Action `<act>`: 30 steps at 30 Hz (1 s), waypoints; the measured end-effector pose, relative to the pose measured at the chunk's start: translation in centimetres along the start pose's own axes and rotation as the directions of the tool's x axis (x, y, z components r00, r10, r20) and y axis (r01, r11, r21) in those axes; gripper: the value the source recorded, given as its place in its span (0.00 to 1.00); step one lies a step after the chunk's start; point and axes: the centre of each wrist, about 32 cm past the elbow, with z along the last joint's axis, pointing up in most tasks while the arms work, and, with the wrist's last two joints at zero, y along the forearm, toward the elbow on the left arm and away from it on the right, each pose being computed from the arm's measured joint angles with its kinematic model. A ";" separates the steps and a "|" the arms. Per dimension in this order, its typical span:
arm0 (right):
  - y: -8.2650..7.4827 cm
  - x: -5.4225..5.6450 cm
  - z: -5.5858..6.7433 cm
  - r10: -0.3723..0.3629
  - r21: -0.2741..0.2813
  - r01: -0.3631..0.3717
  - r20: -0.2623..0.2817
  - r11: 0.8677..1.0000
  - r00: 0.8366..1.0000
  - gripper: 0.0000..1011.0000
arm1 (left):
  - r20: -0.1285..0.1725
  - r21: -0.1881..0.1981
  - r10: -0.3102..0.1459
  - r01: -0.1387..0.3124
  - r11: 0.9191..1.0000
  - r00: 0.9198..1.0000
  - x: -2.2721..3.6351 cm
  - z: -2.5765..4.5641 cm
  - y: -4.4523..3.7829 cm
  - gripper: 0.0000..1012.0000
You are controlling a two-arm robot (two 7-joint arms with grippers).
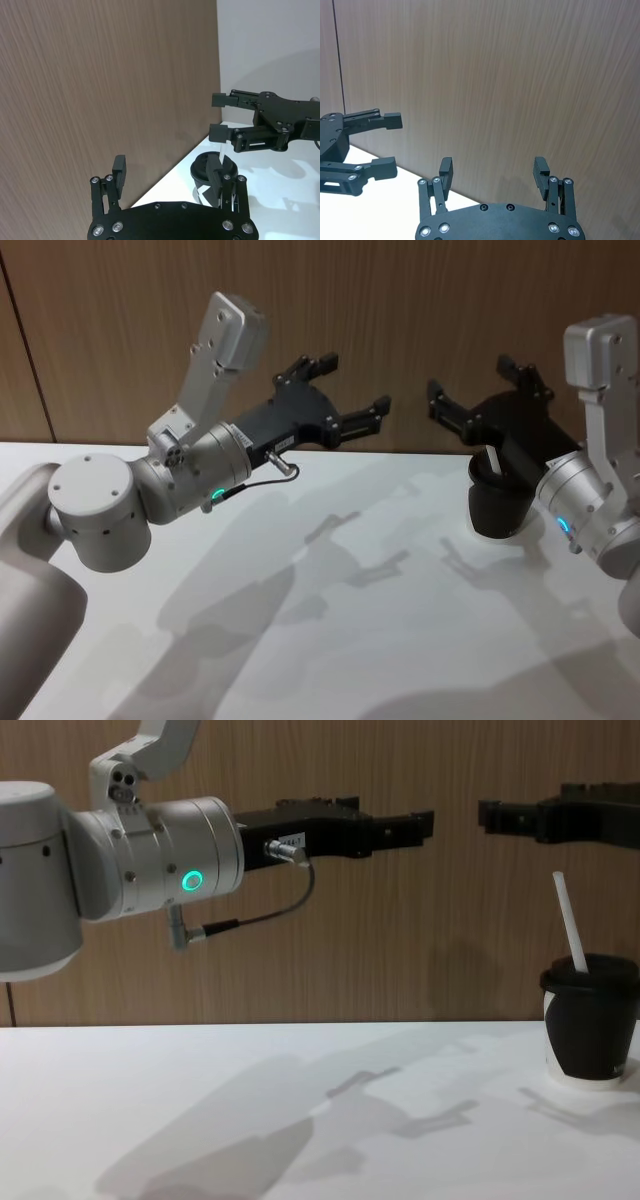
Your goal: Pick up the straw with one hand, pass it to the other hand, and insert it into the cup.
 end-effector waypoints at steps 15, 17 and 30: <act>0.1 -0.4 0.0 0.008 0.005 -0.008 -0.007 1.000 1.000 0.99 | 0.011 -0.002 -0.001 0.001 1.000 1.000 0.13 0.19 -0.29 0.99; 0.1 -0.4 0.0 0.008 0.005 -0.008 -0.008 1.000 1.000 0.99 | 0.011 -0.002 -0.001 0.001 1.000 1.000 0.14 0.21 -0.30 0.99; 0.1 -0.5 0.0 0.009 0.005 -0.009 -0.009 1.000 1.000 0.99 | 0.013 -0.003 -0.001 0.001 1.000 1.000 0.16 0.24 -0.35 0.99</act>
